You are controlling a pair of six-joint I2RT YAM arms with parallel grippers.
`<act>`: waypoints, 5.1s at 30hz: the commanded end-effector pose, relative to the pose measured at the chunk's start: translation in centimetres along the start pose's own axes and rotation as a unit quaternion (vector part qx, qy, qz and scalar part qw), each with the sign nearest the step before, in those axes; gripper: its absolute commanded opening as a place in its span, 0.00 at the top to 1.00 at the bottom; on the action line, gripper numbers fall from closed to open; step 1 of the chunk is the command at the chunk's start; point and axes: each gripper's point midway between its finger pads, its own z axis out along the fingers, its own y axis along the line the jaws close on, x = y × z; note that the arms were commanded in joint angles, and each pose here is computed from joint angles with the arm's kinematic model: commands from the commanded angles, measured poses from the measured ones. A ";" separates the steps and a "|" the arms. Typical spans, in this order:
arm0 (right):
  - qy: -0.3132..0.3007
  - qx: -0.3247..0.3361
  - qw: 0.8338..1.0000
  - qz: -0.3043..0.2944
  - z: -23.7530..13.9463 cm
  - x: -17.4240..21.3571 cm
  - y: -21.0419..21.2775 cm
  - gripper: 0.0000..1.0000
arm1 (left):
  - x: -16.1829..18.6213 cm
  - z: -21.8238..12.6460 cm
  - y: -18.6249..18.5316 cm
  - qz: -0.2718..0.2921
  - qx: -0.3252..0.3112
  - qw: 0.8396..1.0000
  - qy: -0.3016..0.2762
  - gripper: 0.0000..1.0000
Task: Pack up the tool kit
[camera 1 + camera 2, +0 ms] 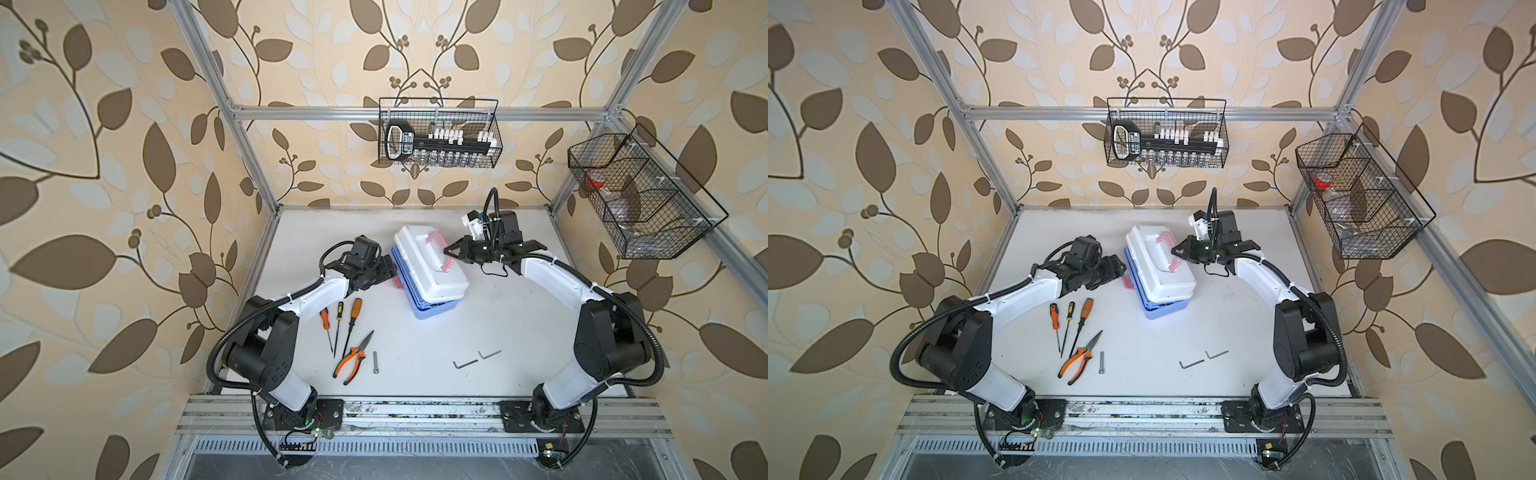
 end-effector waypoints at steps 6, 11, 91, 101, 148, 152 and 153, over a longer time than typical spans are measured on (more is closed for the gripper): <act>-0.012 -0.061 0.998 0.000 -0.8 -1.1 1.9 0.90 | -0.7 1.2 -1.7 0.000 0.039 0.999 -0.008 0.19; -0.012 -0.060 0.998 0.003 -0.8 -1.1 1.6 0.90 | -0.4 2.4 -1.6 -0.003 0.038 0.999 0.002 0.19; -0.056 -0.137 0.978 0.147 -2.3 -2.7 -4.9 0.92 | -0.4 3.1 -1.3 -0.020 0.053 0.998 -0.005 0.01; -0.056 -0.133 0.977 0.155 -2.2 -2.6 -5.7 0.92 | -0.5 4.7 -2.3 -0.033 0.080 0.996 0.008 0.01; -0.145 -0.102 0.965 0.193 -9.0 -5.3 -10.4 0.92 | -0.2 7.7 5.0 -0.096 0.036 0.994 0.035 0.02; -0.143 -0.084 0.967 0.194 -9.0 -5.0 -11.1 0.91 | -0.3 7.6 4.9 -0.094 0.035 0.994 0.037 0.02; -0.142 -0.073 0.968 0.196 -9.0 -4.7 -11.6 0.91 | -0.3 7.6 4.9 -0.094 0.036 0.994 0.037 0.02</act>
